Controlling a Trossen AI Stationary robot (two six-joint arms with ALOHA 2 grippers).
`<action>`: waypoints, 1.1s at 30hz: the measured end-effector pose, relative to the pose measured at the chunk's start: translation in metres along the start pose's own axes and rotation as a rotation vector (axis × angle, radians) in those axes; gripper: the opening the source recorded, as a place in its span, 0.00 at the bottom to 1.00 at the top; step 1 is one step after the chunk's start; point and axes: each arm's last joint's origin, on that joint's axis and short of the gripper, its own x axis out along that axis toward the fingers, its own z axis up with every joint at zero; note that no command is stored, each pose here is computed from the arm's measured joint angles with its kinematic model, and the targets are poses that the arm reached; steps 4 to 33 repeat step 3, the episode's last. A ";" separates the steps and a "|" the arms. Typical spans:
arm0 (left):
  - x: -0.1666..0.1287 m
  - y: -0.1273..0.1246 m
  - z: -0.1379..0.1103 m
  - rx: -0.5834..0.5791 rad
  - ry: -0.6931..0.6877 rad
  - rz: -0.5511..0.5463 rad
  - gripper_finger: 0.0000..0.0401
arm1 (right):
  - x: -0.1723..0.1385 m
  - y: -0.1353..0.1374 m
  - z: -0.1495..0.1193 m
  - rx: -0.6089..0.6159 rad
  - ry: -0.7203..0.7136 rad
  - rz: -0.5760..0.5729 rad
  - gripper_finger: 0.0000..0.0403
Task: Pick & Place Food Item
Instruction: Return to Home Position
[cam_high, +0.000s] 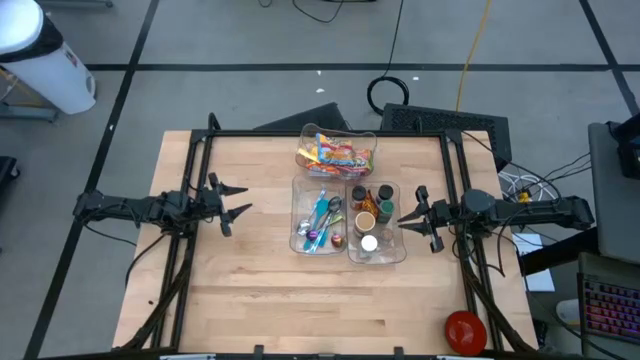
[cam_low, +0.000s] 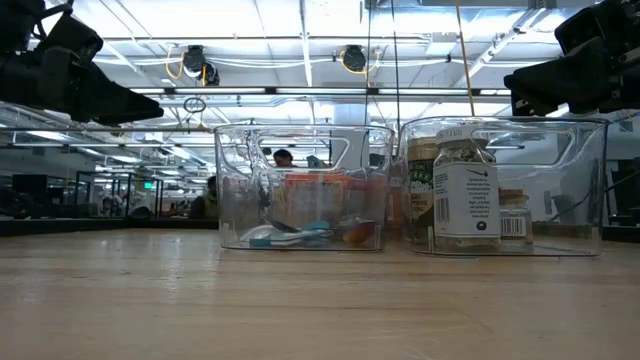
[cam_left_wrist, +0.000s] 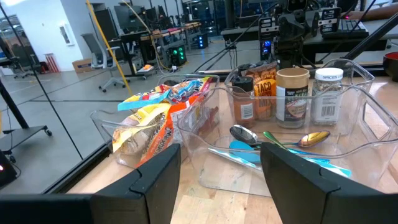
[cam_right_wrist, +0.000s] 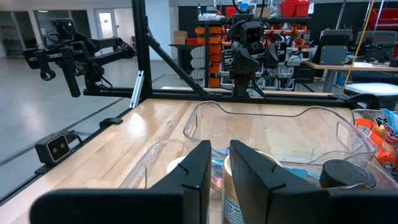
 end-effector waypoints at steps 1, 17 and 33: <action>0.000 0.000 0.000 0.000 0.000 0.000 0.57 | 0.000 0.000 0.000 0.000 0.000 0.000 0.12; 0.000 0.000 0.000 0.000 0.000 0.000 0.57 | 0.000 0.000 0.000 0.000 0.000 0.000 0.12; 0.000 0.000 0.000 0.000 0.000 0.000 0.57 | 0.000 0.000 0.000 0.000 0.000 0.000 0.12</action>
